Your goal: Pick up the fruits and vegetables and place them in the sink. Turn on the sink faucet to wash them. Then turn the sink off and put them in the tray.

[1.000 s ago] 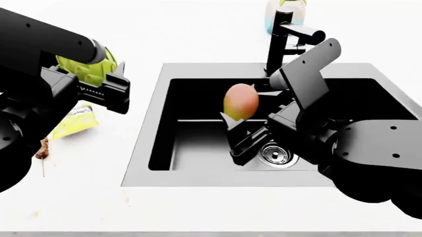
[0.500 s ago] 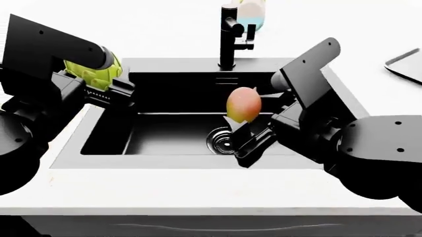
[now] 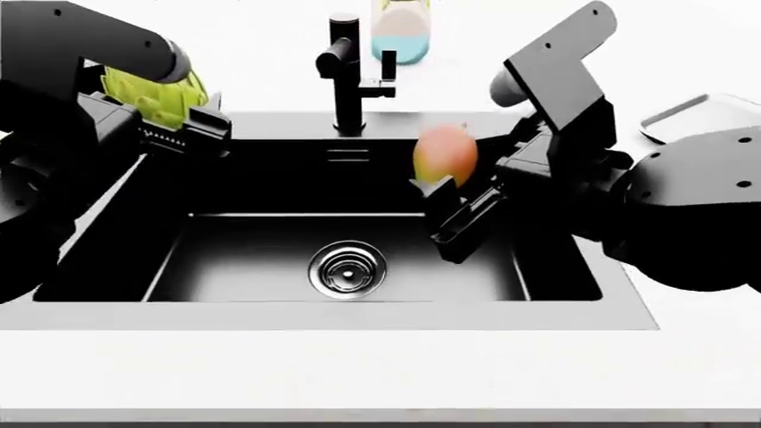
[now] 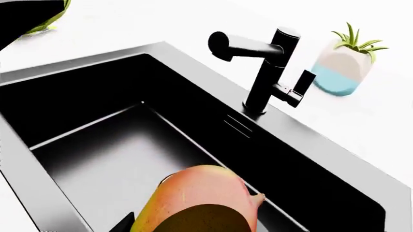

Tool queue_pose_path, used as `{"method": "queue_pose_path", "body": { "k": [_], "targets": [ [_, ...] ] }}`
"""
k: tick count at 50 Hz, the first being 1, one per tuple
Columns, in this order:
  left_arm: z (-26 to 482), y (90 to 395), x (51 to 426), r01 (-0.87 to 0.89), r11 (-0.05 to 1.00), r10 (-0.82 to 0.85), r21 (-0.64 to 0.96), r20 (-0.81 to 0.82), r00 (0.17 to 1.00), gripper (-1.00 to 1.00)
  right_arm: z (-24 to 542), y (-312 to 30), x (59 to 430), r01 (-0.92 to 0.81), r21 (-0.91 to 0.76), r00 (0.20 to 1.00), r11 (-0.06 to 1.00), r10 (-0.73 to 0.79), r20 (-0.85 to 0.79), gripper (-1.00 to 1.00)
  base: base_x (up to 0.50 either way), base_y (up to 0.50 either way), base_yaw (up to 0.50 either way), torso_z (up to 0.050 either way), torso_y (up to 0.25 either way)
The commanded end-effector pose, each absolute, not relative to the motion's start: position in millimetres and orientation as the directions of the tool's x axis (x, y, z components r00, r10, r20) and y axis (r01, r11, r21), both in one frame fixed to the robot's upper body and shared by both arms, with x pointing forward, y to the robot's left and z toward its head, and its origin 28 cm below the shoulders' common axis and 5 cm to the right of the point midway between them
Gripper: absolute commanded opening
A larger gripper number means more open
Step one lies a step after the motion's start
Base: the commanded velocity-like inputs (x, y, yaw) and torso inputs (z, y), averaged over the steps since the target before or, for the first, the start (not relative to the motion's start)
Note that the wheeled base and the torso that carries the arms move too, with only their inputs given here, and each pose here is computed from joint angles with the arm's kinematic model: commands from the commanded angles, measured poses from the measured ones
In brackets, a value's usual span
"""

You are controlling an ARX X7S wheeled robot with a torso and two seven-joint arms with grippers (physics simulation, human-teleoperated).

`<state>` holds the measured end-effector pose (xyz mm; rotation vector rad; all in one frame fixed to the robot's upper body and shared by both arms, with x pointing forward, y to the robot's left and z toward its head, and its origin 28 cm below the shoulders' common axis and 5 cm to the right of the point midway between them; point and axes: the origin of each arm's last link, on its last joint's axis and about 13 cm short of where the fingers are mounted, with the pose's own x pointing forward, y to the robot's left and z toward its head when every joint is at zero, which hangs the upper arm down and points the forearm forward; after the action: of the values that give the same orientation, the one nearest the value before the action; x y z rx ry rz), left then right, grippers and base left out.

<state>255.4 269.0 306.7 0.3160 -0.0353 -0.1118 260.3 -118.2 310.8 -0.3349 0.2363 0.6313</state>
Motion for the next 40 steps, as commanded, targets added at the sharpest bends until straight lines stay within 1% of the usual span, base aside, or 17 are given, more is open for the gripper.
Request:
{"method": "queue_pose_path", "body": {
  "k": [1, 6, 19, 25, 27, 33, 37, 40],
  "targets": [
    [329.9, 284.0, 258.1, 0.019, 0.956, -0.043, 0.292, 0.075, 0.996, -1.0, 339.5, -114.5, 266.9, -0.634, -0.287, 0.768, 0.718, 0.542, -0.341, -1.0, 0.39, 0.0, 0.0, 0.05, 0.031],
    [334.7, 289.2, 255.8, 0.001, 0.953, -0.028, 0.303, 0.086, 0.996, -1.0, 342.9, -114.4, 269.9, -0.637, -0.288, 0.765, 0.715, 0.54, -0.352, -1.0, 0.49, 0.02, 0.0, 0.05, 0.02],
    [335.7, 290.4, 253.4, 0.011, 0.939, -0.041, 0.344, 0.082, 0.996, -1.0, 347.5, -123.9, 268.1, -0.642, -0.28, 0.749, 0.713, 0.508, -0.425, -1.0, 0.5, 0.0, 0.0, 0.05, 0.0],
    [334.5, 290.6, 252.5, 0.012, 0.936, -0.043, 0.352, 0.08, 0.996, -1.0, 347.1, -126.1, 267.3, -0.643, -0.281, 0.742, 0.712, 0.491, -0.456, -1.0, 0.5, 0.2, 0.0, 0.05, 0.0],
    [332.1, 289.8, 251.8, 0.02, 0.934, -0.05, 0.357, 0.075, 0.996, -1.0, 344.9, -126.6, 267.2, -0.656, -0.261, 0.725, 0.708, 0.494, -0.481, -1.0, 0.49, 0.05, 0.0, 0.05, 0.0],
    [324.7, 287.3, 251.7, 0.046, 0.922, -0.07, 0.385, 0.049, 0.996, -1.0, 344.1, -130.4, 266.7, -0.657, -0.249, 0.714, 0.712, 0.483, -0.507, -1.0, 0.05, 0.0, 0.0, 0.05, 0.0],
    [318.8, 285.3, 252.0, 0.074, 0.911, -0.09, 0.405, 0.021, 0.996, -1.0, 344.0, -131.5, 265.2, -0.657, -0.256, 0.714, 0.709, 0.476, -0.514, -1.0, 0.39, 0.0, 0.0, 0.048, 0.0],
    [314.5, 284.6, 252.4, 0.09, 0.902, -0.1, 0.422, 0.002, 0.995, -1.0, 343.9, -131.3, 264.6, -0.661, -0.259, 0.711, 0.704, 0.476, -0.518, -1.0, 0.34, 0.0, 0.0, 0.005, 0.0]
  ]
}}
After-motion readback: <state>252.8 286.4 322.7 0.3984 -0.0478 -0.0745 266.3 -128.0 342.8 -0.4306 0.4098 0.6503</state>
